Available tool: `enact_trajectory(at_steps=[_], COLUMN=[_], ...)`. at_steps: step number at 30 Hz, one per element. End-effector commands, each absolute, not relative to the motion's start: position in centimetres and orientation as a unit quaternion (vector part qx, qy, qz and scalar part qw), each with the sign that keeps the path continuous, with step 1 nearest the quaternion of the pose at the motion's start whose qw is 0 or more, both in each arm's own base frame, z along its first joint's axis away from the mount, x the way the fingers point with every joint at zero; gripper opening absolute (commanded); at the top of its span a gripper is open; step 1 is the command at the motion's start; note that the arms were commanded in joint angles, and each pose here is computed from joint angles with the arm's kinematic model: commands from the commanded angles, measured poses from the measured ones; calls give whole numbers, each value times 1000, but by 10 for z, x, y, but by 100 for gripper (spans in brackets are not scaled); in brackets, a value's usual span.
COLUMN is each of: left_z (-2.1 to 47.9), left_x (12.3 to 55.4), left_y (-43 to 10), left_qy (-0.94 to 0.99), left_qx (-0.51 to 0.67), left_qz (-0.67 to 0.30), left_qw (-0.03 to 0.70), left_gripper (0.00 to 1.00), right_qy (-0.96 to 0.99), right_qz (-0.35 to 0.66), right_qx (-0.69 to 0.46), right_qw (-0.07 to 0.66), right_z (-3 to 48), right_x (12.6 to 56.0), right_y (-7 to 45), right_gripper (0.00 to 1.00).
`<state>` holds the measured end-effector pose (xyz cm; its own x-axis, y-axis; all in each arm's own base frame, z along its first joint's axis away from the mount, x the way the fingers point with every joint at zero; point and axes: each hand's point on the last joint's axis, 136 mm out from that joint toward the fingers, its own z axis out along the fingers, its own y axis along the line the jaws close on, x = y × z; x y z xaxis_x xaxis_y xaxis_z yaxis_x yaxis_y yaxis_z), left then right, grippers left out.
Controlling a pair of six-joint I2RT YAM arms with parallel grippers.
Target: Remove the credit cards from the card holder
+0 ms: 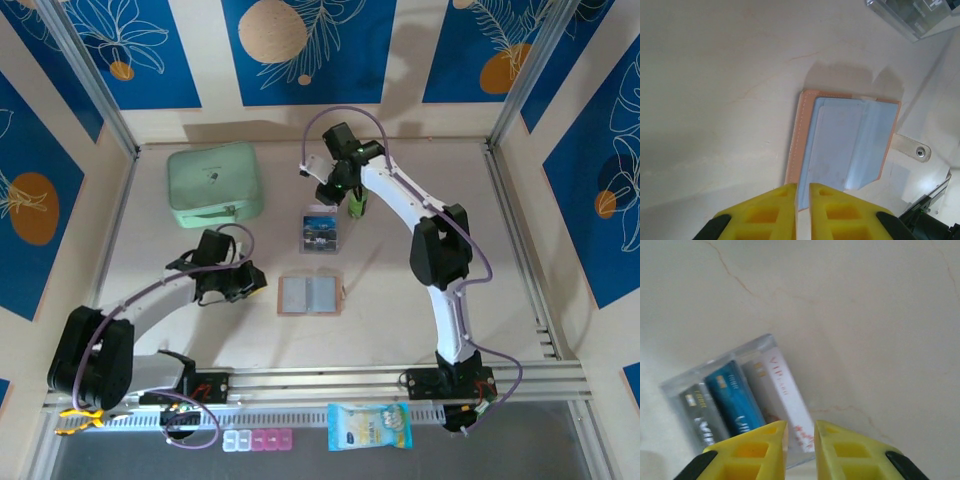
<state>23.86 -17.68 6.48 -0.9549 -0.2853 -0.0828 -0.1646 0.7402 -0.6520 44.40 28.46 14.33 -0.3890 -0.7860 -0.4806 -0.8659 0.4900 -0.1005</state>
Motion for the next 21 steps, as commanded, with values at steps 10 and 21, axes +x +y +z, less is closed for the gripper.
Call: enact_trajectory(at_steps=[10, 21], left_z=[51, 29], left_x=[234, 224], left_y=[-206, -215], left_qy=[927, 935], left_qx=[-97, -87], left_qz=[-357, -342], left_qw=[64, 42], left_gripper=[8, 3], right_qy=[906, 927], right_qz=[201, 298], right_qx=[-303, -175], right_qw=[216, 142], right_z=[156, 134], right_x=[360, 286], right_y=[308, 318], right_gripper=[22, 16])
